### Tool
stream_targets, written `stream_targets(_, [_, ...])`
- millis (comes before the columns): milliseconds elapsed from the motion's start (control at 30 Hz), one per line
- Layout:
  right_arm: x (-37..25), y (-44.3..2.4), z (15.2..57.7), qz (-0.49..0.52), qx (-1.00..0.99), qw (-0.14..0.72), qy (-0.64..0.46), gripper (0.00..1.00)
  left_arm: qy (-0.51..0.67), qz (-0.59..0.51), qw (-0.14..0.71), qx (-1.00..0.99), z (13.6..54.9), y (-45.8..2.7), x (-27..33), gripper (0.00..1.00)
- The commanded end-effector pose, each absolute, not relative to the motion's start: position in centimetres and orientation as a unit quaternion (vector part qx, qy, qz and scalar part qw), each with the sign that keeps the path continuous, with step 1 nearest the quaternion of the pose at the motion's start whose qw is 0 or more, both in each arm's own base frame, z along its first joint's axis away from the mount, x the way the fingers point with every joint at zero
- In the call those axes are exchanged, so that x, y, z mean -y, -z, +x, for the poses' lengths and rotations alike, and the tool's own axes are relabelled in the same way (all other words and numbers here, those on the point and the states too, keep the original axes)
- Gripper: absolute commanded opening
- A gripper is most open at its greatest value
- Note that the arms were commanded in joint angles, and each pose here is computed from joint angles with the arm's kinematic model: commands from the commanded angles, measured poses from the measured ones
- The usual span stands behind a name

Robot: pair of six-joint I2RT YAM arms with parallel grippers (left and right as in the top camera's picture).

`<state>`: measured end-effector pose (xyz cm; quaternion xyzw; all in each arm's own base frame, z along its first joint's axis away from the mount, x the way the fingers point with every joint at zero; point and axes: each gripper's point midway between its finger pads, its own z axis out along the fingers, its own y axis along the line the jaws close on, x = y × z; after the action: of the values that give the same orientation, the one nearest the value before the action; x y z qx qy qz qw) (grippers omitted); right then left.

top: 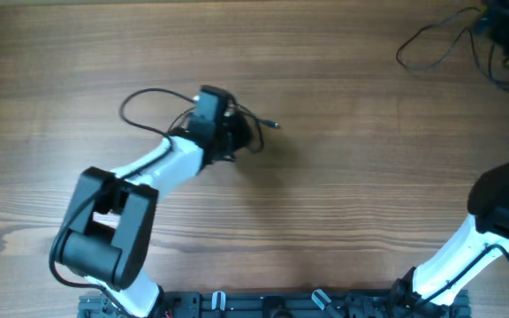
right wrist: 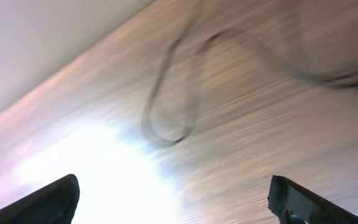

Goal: Untangle cables

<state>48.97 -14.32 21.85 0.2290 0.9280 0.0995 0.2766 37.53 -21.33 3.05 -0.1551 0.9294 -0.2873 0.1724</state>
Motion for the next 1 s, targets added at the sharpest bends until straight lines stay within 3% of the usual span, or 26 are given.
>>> stream_targets(0, [6.1, -21.0, 49.2, 0.141, -0.941, 0.235, -0.196, 1.00, 0.298, -0.097, 0.151, -0.938, 35.7, -2.7, 23.4, 0.24])
stream_targets(100, [-1.1, -19.6, 48.6, 0.080, -0.955, 0.193, -0.212, 1.00, 0.289, -0.120, 0.156, -0.937, 36.2, -3.6, 21.3, 0.30])
stream_targets(200, [-7.3, -18.4, 48.0, 0.021, -0.959, 0.171, -0.223, 1.00, 0.285, -0.120, 0.193, -0.931, 37.0, -7.0, 18.5, 0.56])
stream_targets(300, [-12.3, -16.1, 46.9, -0.026, -0.961, 0.149, -0.232, 1.00, 0.256, -0.121, 0.258, -0.924, 37.5, -11.2, 15.0, 0.72])
stream_targets(367, [-14.5, -14.4, 45.7, -0.045, -0.962, 0.129, -0.234, 1.00, 0.212, -0.149, 0.308, -0.915, 37.7, -13.9, 11.8, 1.00])
stream_targets(467, [-18.3, -11.4, 43.3, -0.070, -0.964, 0.092, -0.239, 1.00, 0.119, -0.198, 0.357, -0.905, 37.5, -15.5, 7.1, 1.00])
stream_targets(633, [-26.7, -8.7, 40.3, -0.130, -0.951, 0.094, -0.265, 1.00, 0.022, -0.267, 0.347, -0.899, 36.1, -14.1, 3.1, 1.00])
stream_targets(800, [-32.5, -6.0, 39.2, -0.204, -0.935, 0.176, -0.231, 1.00, 0.047, -0.489, 0.320, -0.810, 35.2, -13.3, -2.9, 1.00])
stream_targets(967, [-34.7, -4.6, 39.9, -0.226, -0.924, 0.267, -0.155, 1.00, 0.063, -0.545, 0.274, -0.790, 33.6, -12.2, -6.5, 1.00])
